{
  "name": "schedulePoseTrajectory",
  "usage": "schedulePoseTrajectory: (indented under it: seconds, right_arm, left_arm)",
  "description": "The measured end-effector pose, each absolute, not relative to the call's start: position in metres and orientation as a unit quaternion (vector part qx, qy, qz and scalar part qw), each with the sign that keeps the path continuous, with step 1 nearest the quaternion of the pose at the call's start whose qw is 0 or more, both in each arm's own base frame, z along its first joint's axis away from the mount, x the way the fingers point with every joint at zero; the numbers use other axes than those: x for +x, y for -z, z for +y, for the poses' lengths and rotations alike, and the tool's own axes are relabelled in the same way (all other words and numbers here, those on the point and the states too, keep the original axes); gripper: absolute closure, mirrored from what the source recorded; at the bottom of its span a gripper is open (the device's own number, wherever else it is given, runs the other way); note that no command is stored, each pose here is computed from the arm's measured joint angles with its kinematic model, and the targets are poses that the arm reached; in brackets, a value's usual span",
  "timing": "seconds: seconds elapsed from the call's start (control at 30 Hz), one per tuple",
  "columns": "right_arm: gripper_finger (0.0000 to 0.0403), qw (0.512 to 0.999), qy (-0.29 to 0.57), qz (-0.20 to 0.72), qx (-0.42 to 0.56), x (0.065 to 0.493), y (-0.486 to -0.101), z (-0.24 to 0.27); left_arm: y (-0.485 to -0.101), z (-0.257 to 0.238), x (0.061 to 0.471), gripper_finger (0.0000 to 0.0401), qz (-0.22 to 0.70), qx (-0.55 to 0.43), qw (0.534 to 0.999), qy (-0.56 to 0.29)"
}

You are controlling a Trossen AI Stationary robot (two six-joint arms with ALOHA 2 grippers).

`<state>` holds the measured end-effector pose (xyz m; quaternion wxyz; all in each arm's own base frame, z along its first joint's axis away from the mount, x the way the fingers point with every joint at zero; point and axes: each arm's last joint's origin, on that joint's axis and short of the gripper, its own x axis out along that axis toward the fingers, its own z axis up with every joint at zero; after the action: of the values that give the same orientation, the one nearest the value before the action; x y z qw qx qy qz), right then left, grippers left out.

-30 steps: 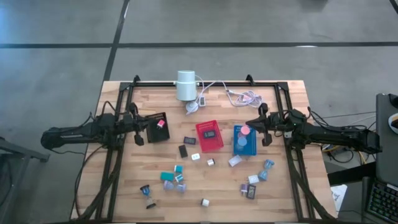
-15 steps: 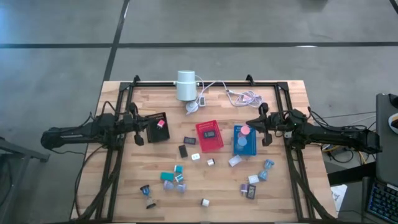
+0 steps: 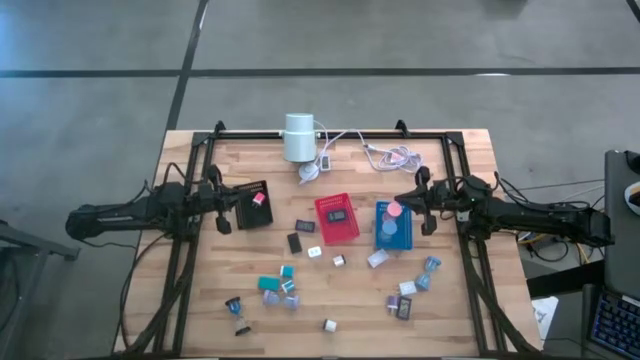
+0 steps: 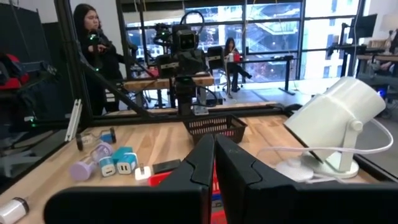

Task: Pick & Place Office items
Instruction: Put the top blue digital clock into the red bin

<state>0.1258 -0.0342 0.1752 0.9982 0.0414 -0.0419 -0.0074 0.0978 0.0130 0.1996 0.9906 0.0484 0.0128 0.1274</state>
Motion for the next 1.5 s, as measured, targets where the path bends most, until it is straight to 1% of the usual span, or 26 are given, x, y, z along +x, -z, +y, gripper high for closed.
schedulePoseTrajectory:
  seconds: [0.3,0.7,0.9,1.0,1.2,1.3,1.33,1.43,1.5]
  right_arm:
    - [0.0390,0.997,0.007,-0.038,0.072,0.126,-0.174,-0.034]
    - [0.0390,0.997,0.007,-0.031,0.066,0.126,-0.173,-0.034]
    - [0.0390,0.998,0.008,-0.029,0.063,0.126,-0.173,-0.034]
    - [0.0390,0.998,0.008,-0.029,0.063,0.126,-0.173,-0.034]
    - [0.0390,0.998,0.008,-0.028,0.064,0.126,-0.172,-0.034]
    - [0.0390,0.998,0.008,-0.028,0.064,0.126,-0.172,-0.034]
    - [0.0390,0.998,0.008,-0.028,0.064,0.126,-0.172,-0.034]
    - [0.0390,0.998,0.008,-0.028,0.064,0.126,-0.172,-0.034]
    - [0.0390,0.998,0.008,-0.028,0.064,0.126,-0.172,-0.034]
  left_arm:
    - [-0.200,0.013,0.098,0.0401,0.013,0.048,0.991,-0.128]
    - [-0.201,0.013,0.098,0.0401,0.003,0.047,0.991,-0.128]
    - [-0.204,0.013,0.098,0.0401,-0.014,0.020,0.991,-0.128]
    - [-0.208,0.013,0.097,0.0401,-0.036,-0.003,0.991,-0.127]
    - [-0.208,0.013,0.098,0.0401,-0.040,-0.032,0.991,-0.125]
    - [-0.216,0.013,0.098,0.0401,-0.081,-0.069,0.987,-0.119]
    - [-0.219,0.013,0.099,0.0401,-0.077,-0.086,0.987,-0.116]
    - [-0.213,0.013,0.108,0.0401,0.010,-0.107,0.988,-0.115]
    - [-0.212,0.013,0.118,0.0401,0.051,-0.108,0.986,-0.116]
